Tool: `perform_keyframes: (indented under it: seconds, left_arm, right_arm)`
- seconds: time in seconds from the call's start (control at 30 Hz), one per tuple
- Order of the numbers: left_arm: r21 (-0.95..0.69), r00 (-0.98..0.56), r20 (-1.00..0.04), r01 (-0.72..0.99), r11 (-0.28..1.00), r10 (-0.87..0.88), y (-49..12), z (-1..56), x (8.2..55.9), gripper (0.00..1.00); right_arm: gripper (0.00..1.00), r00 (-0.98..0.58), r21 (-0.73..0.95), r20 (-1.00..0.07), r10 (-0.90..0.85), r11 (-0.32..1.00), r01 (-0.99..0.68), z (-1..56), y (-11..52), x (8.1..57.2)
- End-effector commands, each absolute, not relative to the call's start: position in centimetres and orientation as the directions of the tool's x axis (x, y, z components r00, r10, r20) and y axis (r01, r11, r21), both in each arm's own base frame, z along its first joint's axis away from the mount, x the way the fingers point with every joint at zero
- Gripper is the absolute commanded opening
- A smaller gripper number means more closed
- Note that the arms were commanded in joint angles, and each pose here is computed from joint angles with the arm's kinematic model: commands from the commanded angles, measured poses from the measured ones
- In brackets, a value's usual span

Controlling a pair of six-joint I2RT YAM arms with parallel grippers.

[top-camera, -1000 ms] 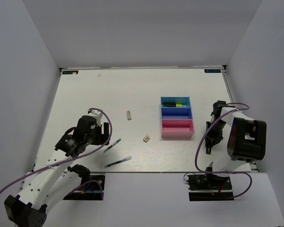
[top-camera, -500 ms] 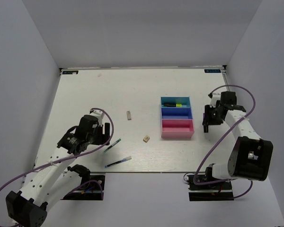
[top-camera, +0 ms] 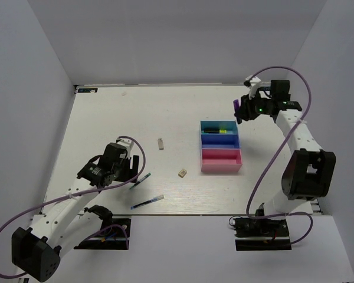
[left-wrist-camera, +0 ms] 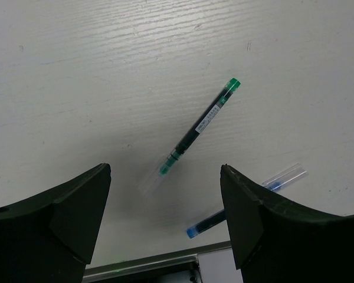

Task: Sort the stationery into containers
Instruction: Place the stationery into the container

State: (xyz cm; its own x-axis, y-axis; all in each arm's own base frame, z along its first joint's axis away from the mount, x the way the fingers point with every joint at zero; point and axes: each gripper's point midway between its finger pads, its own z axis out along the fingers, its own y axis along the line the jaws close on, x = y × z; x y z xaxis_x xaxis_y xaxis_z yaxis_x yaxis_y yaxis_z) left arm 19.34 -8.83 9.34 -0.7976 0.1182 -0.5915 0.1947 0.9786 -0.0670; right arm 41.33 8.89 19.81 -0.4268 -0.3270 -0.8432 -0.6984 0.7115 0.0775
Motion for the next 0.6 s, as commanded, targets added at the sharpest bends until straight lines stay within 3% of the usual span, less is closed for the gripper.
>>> perform_keyframes:
  seconds: [0.0,0.03,0.23,0.43,0.57]
  left_arm:
    - [-0.074,-0.793,-0.596,0.213,0.974,0.128,-9.1,9.1,19.6,0.85]
    - [-0.072,-0.796,-0.591,0.216,0.974,0.133,-9.1,9.0,19.6,0.85]
    - [-0.060,-0.803,-0.578,0.216,0.974,0.143,-9.0,8.6,19.5,0.85]
    - [-0.068,-0.806,-0.573,0.226,0.972,0.147,-9.2,8.5,19.5,0.85]
    - [-0.072,-0.809,-0.568,0.231,0.970,0.150,-9.3,8.3,19.5,0.86]
  right_arm:
    - [0.00,-0.286,0.042,-0.890,-0.354,0.561,-0.827,20.5,13.6,42.8]
    - [0.00,-0.330,0.091,-0.872,-0.361,0.543,-0.835,18.3,14.1,43.2]
    - [0.00,-0.280,0.028,-0.868,-0.410,0.524,-0.852,17.4,15.5,46.1]
    - [0.00,-0.299,0.023,-0.836,-0.461,0.514,-0.857,14.9,15.6,46.0]
    - [0.20,-0.327,0.048,-0.805,-0.495,0.495,-0.868,13.0,15.5,44.8]
